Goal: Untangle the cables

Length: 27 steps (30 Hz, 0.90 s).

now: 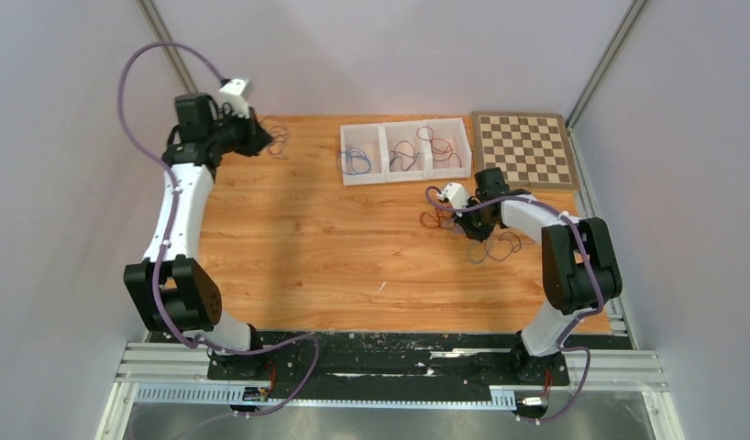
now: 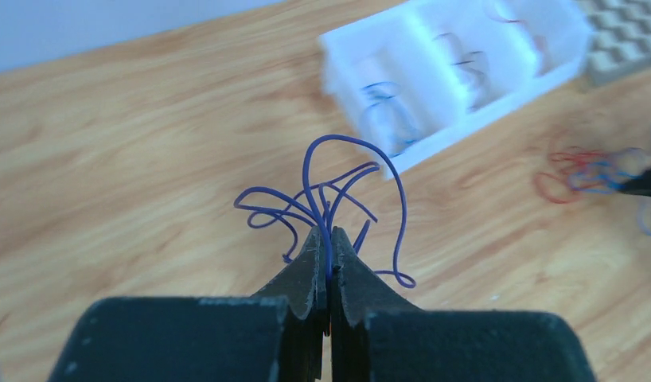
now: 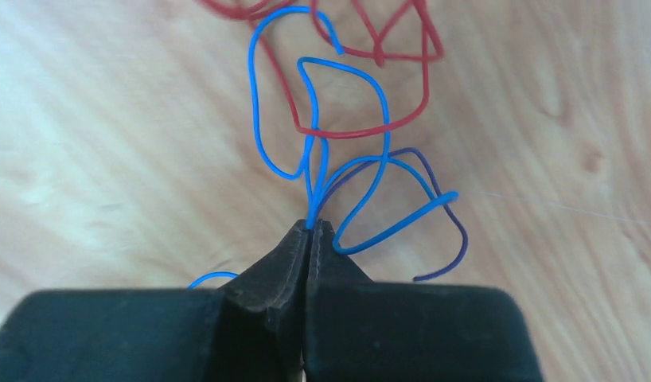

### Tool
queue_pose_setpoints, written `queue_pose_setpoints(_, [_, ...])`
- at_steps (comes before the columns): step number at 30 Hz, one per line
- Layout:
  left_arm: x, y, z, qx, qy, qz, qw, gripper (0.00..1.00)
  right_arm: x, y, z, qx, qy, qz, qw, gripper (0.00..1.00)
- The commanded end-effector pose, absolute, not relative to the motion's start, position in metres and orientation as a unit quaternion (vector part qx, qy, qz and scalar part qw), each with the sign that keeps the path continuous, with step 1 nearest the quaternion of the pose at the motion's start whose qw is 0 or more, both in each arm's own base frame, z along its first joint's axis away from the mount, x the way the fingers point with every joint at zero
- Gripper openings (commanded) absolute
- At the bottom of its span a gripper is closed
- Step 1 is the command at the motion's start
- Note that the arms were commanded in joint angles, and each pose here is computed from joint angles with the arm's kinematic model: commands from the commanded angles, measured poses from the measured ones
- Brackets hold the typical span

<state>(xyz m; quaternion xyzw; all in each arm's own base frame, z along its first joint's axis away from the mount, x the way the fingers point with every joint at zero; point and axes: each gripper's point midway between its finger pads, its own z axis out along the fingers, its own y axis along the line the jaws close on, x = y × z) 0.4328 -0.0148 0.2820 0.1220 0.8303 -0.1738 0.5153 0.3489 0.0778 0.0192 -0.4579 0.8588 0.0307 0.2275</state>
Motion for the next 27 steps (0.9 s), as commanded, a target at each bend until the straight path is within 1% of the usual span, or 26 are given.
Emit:
queue_pose_setpoints(1, [0.455,-0.112,0.311,0.197,0.788,-0.244,0.530,0.00,0.328,0.123,0.061,-0.461,0.836,0.159,0.251,0.00])
queue_pose_setpoints(6, [0.489,-0.203,0.301,0.228,0.776,-0.309,0.501,0.00,0.322,0.139,0.095,-0.458,0.818,0.199,0.285,0.00])
queue_pose_setpoints(7, [0.496,-0.214,0.316,0.235,0.761,-0.320,0.513,0.00,0.321,0.141,0.100,-0.457,0.816,0.203,0.291,0.00])
queue_pose_setpoints(8, [0.504,-0.234,0.296,0.233,0.768,-0.338,0.491,0.00,0.320,0.142,0.103,-0.455,0.815,0.205,0.294,0.00])
queue_pose_setpoints(9, [0.512,-0.243,0.309,0.239,0.755,-0.343,0.505,0.00,0.320,0.142,0.106,-0.453,0.815,0.207,0.297,0.00])
queue_pose_setpoints(10, [0.519,-0.261,0.289,0.241,0.761,-0.354,0.488,0.00,0.320,0.143,0.108,-0.451,0.816,0.207,0.298,0.00])
queue_pose_setpoints(11, [0.525,-0.271,0.301,0.247,0.747,-0.358,0.502,0.00,0.320,0.143,0.110,-0.449,0.816,0.207,0.299,0.00])
queue_pose_setpoints(12, [0.532,-0.286,0.280,0.246,0.755,-0.365,0.486,0.00,0.321,0.142,0.111,-0.446,0.817,0.207,0.299,0.00])
queue_pose_setpoints(13, [0.537,-0.294,0.289,0.246,0.746,-0.371,0.496,0.00,0.322,0.142,0.112,-0.444,0.819,0.206,0.300,0.00])
queue_pose_setpoints(14, [0.544,-0.305,0.268,0.243,0.753,-0.373,0.484,0.00,0.323,0.142,0.113,-0.442,0.820,0.206,0.300,0.00])
queue_pose_setpoints(15, [0.549,-0.311,0.274,0.238,0.746,-0.380,0.493,0.00,0.323,0.142,0.114,-0.440,0.821,0.206,0.299,0.00])
queue_pose_setpoints(17, [0.562,-0.323,0.246,0.227,0.752,-0.385,0.484,0.01,0.325,0.143,0.117,-0.437,0.822,0.206,0.301,0.00])
queue_pose_setpoints(22, [0.579,-0.341,0.211,0.219,0.748,-0.396,0.485,0.04,0.331,0.142,0.120,-0.430,0.828,0.202,0.298,0.00])
queue_pose_setpoints(24, [0.582,-0.348,0.200,0.222,0.750,-0.398,0.480,0.19,0.331,0.141,0.118,-0.428,0.831,0.201,0.294,0.00])
queue_pose_setpoints(25, [0.584,-0.349,0.197,0.223,0.750,-0.398,0.479,0.36,0.331,0.141,0.118,-0.427,0.831,0.201,0.293,0.00])
queue_pose_setpoints(26, [0.583,-0.350,0.197,0.226,0.749,-0.399,0.479,0.44,0.330,0.142,0.117,-0.427,0.831,0.204,0.291,0.00])
queue_pose_setpoints(27, [0.582,-0.348,0.203,0.230,0.748,-0.395,0.482,0.56,0.329,0.143,0.117,-0.427,0.830,0.207,0.291,0.00])
